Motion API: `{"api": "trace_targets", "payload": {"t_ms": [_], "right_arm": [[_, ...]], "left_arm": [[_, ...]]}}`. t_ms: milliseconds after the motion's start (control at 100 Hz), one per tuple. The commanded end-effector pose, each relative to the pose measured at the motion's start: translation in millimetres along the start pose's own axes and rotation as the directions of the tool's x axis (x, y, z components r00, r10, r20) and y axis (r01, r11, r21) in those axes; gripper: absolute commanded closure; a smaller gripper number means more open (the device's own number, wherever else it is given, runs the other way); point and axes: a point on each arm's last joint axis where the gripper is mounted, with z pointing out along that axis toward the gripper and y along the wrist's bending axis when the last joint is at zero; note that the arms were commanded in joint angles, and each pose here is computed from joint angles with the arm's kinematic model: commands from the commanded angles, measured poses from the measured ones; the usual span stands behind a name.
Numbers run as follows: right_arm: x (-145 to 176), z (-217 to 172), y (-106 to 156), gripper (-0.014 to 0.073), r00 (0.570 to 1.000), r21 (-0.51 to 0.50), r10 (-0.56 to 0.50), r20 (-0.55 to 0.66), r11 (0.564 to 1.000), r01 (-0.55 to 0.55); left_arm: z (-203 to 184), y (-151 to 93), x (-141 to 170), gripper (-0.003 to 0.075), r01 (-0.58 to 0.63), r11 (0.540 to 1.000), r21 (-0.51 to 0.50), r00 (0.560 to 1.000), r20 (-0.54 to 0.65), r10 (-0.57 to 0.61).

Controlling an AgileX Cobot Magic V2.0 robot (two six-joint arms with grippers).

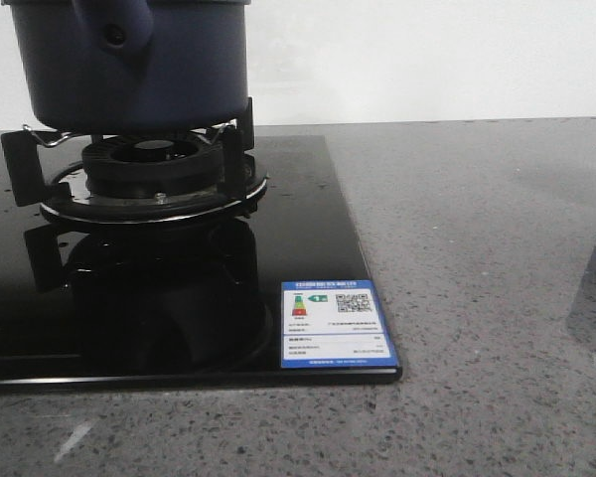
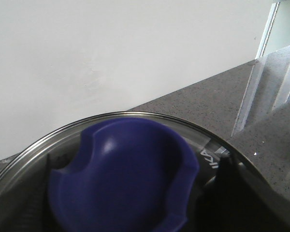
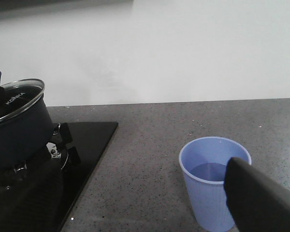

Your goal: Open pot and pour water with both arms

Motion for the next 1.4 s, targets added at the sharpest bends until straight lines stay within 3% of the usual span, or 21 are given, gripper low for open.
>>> {"api": "trace_targets", "payload": {"t_ms": [0, 110, 180, 450, 650, 1070, 1390], "right_arm": [[-17, -1, 0, -0.0018, 0.995, 0.009, -0.016, 0.099, 1.0, 0.015], [-17, -1, 0, -0.0018, 0.995, 0.012, -0.02, 0.099, 1.0, 0.019], [-17, -1, -1, -0.0018, 0.994, 0.024, -0.044, 0.096, 0.999, 0.042], [-18, -1, -6, -0.0018, 0.981, 0.092, -0.172, 0.093, 0.982, 0.164], [-14, 5, -14, -0.0018, 0.951, 0.171, -0.307, 0.038, 0.94, 0.297], [44, 47, -26, -0.0018, 0.986, 0.141, -0.127, 0.105, 0.984, 0.112], [54, 92, -33, -0.0018, 0.992, 0.137, -0.114, 0.048, 0.985, 0.107]], "left_arm": [[-3, -4, -14, 0.0268, 0.022, 0.999, 0.025, 0.998, 0.06, -0.024], [-4, -4, -20, 0.0409, 0.006, 1.0, 0.024, 0.997, 0.074, -0.008], [-6, -4, -26, 0.046, 0.0, 1.0, 0.023, 0.996, 0.092, -0.002], [-32, -7, -56, 0.047, -0.029, 0.999, -0.036, 0.983, 0.18, 0.035], [-66, -11, -79, 0.047, -0.039, 0.993, -0.11, 0.965, 0.253, 0.066], [-129, -32, -112, 0.047, -0.077, 0.991, -0.105, 0.902, 0.416, 0.114], [-134, -35, -115, 0.047, -0.086, 0.992, -0.097, 0.894, 0.432, 0.119]]}}
